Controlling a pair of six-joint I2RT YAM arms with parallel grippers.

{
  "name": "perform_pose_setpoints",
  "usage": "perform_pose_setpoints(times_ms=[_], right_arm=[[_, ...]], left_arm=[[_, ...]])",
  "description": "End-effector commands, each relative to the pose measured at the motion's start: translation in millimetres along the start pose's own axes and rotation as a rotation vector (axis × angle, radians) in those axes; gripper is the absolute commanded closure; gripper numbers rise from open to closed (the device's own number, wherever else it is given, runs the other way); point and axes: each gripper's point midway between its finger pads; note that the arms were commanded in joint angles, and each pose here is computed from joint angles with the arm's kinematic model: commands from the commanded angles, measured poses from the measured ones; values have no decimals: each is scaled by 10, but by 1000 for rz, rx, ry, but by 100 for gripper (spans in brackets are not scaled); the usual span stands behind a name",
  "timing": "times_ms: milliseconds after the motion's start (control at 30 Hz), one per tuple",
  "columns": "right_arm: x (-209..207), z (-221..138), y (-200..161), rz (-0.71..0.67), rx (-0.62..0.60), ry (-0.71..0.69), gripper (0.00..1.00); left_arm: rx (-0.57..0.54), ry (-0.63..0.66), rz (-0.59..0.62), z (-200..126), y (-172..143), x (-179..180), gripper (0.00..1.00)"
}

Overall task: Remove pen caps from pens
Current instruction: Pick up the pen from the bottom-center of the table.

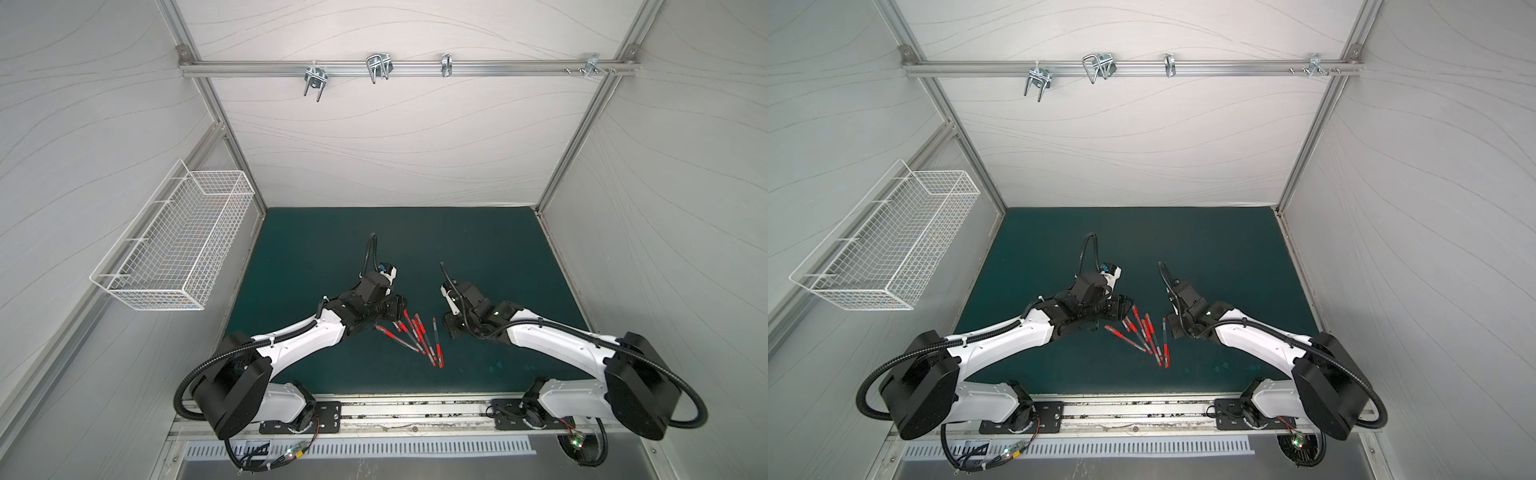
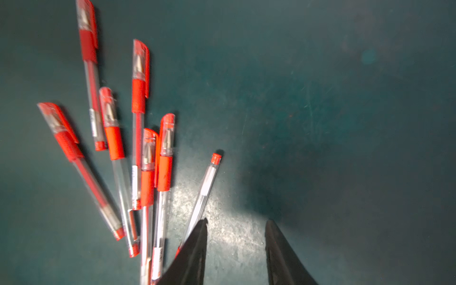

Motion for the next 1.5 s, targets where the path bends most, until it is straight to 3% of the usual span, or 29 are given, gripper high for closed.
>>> perform_pose_setpoints(times_ms=[0, 767, 1467], right_arm=[[117, 54, 80, -21, 6, 8, 59], [293, 428, -7, -98, 131, -4, 66], [245, 517, -88, -106, 181, -36, 87]], left_arm=[[-51, -50, -11, -54, 179, -161, 41], [-53, -39, -8, -58, 183, -142, 40], [-61, -43, -11, -84, 191, -145, 42]])
Point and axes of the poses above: each gripper's point midway between its finger pads, its own z axis out along the fingers, its own x axis along the line the jaws close on, y = z × x, and after that the axes turned 9 degrees about -z, right-handed
